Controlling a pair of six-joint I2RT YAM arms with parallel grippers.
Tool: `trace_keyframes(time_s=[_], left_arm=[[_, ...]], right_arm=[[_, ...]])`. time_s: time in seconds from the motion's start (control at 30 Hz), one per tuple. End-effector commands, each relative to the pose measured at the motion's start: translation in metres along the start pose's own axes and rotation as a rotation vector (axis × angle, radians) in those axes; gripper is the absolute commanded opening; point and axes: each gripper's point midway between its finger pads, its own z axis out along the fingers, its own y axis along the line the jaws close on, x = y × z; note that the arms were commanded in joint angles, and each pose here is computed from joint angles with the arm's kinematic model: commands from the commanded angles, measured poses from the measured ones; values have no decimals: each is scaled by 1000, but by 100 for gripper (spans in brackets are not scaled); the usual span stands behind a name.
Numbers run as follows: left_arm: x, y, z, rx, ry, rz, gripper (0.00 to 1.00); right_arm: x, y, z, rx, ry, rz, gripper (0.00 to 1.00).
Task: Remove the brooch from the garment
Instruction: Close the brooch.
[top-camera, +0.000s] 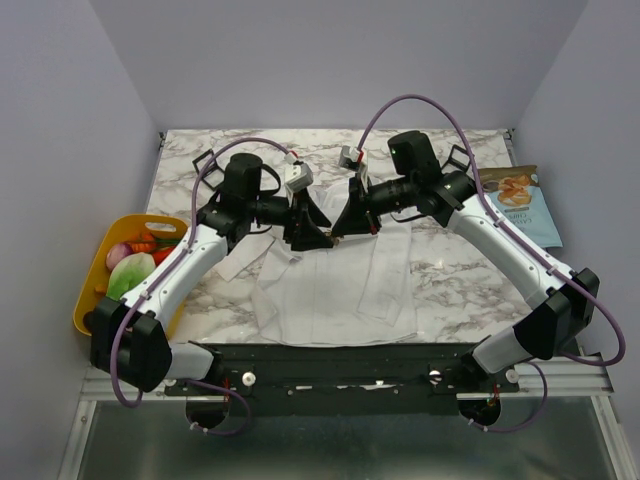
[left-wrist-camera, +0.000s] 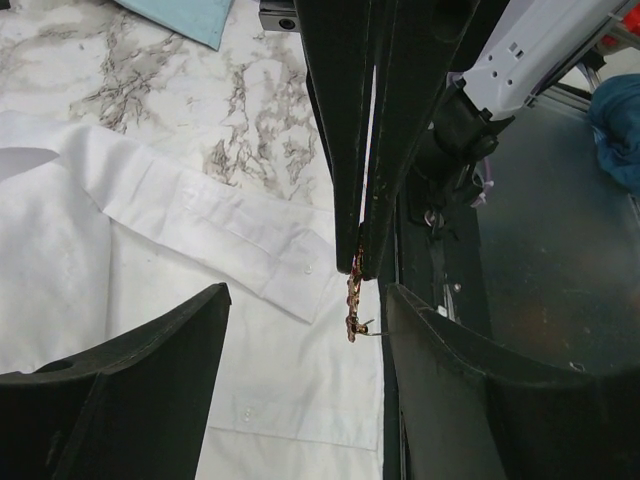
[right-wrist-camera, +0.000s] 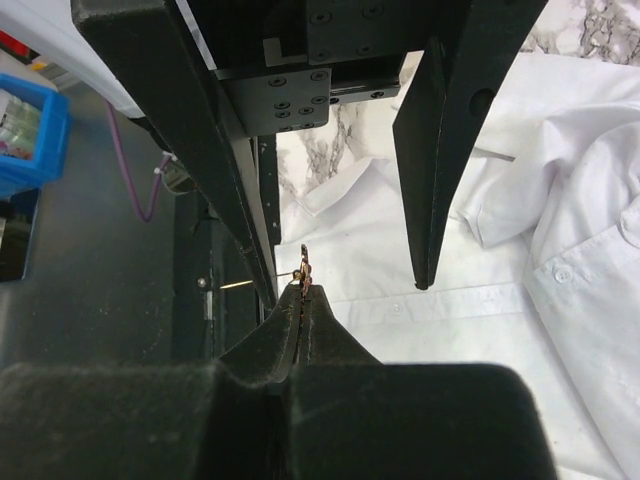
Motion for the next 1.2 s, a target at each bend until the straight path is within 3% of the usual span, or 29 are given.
trace_keyframes(time_s=[0.0, 0.27, 0.53, 0.8, 1.17], left_arm=[[-7, -9, 0, 31, 1, 29, 74], [-23, 12, -6, -91, -18, 40, 75], [-36, 9, -14, -113, 20, 120, 80], [-11, -3, -25, -51, 81, 189, 84], [-12, -14, -24, 3, 40, 163, 86]], right_arm=[[-1, 6, -5, -22, -10, 5, 1], [5, 3, -5, -20, -2, 5, 0], [2, 9, -11, -36, -17, -7, 0], [-5, 26, -26, -167, -70, 11, 0], [-7, 20, -26, -148, -85, 28, 0]])
